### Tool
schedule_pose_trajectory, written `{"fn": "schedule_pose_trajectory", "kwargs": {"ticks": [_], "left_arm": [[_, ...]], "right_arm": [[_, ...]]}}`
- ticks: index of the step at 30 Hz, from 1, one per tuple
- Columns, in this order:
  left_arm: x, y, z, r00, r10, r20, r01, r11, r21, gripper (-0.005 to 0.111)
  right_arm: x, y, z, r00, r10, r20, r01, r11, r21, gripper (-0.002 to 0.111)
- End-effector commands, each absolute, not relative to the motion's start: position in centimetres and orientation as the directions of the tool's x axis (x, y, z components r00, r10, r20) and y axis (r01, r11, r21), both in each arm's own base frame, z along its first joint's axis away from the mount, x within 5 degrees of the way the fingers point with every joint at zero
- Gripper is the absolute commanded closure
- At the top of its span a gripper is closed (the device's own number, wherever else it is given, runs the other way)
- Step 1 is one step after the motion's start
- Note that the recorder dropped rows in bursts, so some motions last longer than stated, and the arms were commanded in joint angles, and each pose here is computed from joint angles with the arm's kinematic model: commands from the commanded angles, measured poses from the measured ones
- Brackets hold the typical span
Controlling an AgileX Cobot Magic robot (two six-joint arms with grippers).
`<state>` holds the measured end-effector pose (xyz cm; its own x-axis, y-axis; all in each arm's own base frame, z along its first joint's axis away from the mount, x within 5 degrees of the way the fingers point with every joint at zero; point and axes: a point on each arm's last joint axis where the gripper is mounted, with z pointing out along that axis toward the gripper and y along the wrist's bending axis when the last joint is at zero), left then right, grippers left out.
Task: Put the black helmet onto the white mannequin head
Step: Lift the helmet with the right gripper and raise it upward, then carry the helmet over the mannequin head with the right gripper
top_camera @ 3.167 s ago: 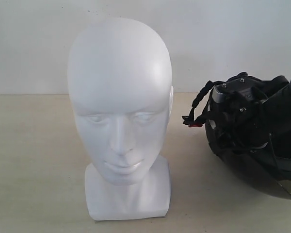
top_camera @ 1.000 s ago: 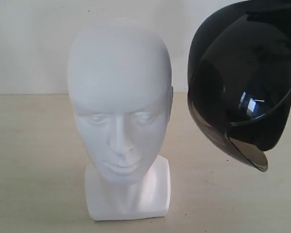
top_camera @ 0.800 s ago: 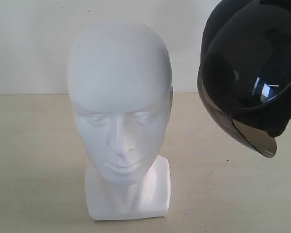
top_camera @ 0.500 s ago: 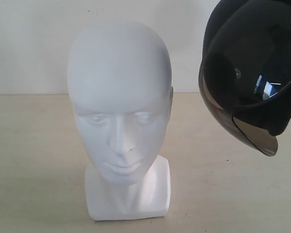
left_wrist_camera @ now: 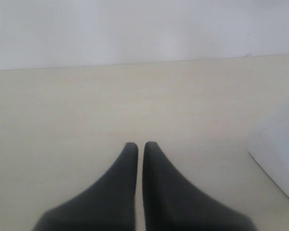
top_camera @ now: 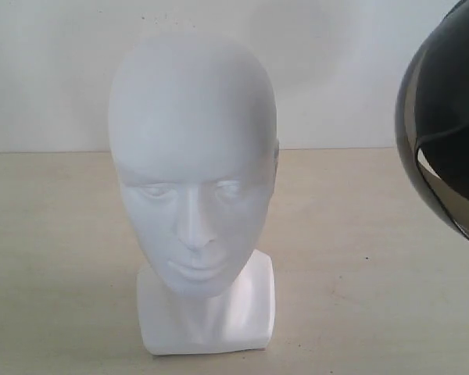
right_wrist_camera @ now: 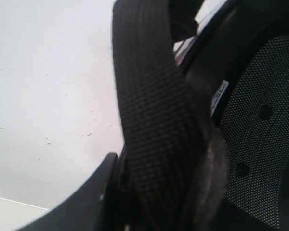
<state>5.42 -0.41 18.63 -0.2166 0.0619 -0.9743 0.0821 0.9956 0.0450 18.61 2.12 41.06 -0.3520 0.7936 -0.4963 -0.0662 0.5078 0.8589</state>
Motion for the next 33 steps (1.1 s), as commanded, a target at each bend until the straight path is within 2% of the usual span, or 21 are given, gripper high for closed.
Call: {"fn": "schedule_pose_trajectory", "kwargs": {"ticks": [1,5,13,17,19,23,25,27,30,33], "left_arm": [[5.4,-0.4,18.5,-0.213,0.068,-0.975,0.085,0.995,0.051,0.102],[5.4,-0.4,18.5,-0.213,0.068,-0.975,0.085,0.995,0.051,0.102],[5.4,-0.4,18.5,-0.213,0.068,-0.975,0.085,0.995,0.051,0.102],[5.4,-0.4,18.5,-0.213,0.068,-0.975,0.085,0.995,0.051,0.102],[5.4,-0.4,18.5,-0.213,0.068,-0.975,0.085,0.995,0.051,0.102],[5.4,-0.4,18.5,-0.213,0.068,-0.975,0.085,0.995,0.051,0.102],[5.4,-0.4,18.5,-0.213,0.068,-0.975,0.085,0.995,0.051,0.102],[5.4,-0.4,18.5,-0.213,0.068,-0.975,0.085,0.995,0.051,0.102],[5.4,-0.4,18.5,-0.213,0.068,-0.975,0.085,0.995,0.051,0.102],[5.4,-0.4,18.5,-0.213,0.068,-0.975,0.085,0.995,0.051,0.102]], "right_arm": [[17.7,3.3,42.4,-0.306,0.817,-0.488,-0.127,0.473,0.872,0.108],[17.6,4.7,42.1,-0.318,0.798,-0.512,-0.140,0.495,0.858,0.108],[17.5,6.6,40.4,-0.322,0.852,-0.413,-0.168,0.378,0.910,0.108],[17.3,7.4,40.1,-0.325,0.886,-0.331,-0.248,0.258,0.934,0.108],[17.0,7.9,39.9,-0.376,0.890,-0.258,-0.316,0.138,0.939,0.108],[16.9,8.2,39.7,-0.415,0.881,-0.228,-0.377,0.062,0.924,0.108],[16.6,8.1,40.1,-0.426,0.888,-0.175,-0.431,-0.030,0.902,0.108],[16.4,8.1,40.5,-0.441,0.885,-0.146,-0.453,-0.079,0.888,0.108],[16.3,7.6,40.3,-0.451,0.892,-0.019,-0.466,-0.218,0.858,0.108],[16.2,7.2,40.1,-0.444,0.895,0.026,-0.479,-0.263,0.837,0.108]]}}
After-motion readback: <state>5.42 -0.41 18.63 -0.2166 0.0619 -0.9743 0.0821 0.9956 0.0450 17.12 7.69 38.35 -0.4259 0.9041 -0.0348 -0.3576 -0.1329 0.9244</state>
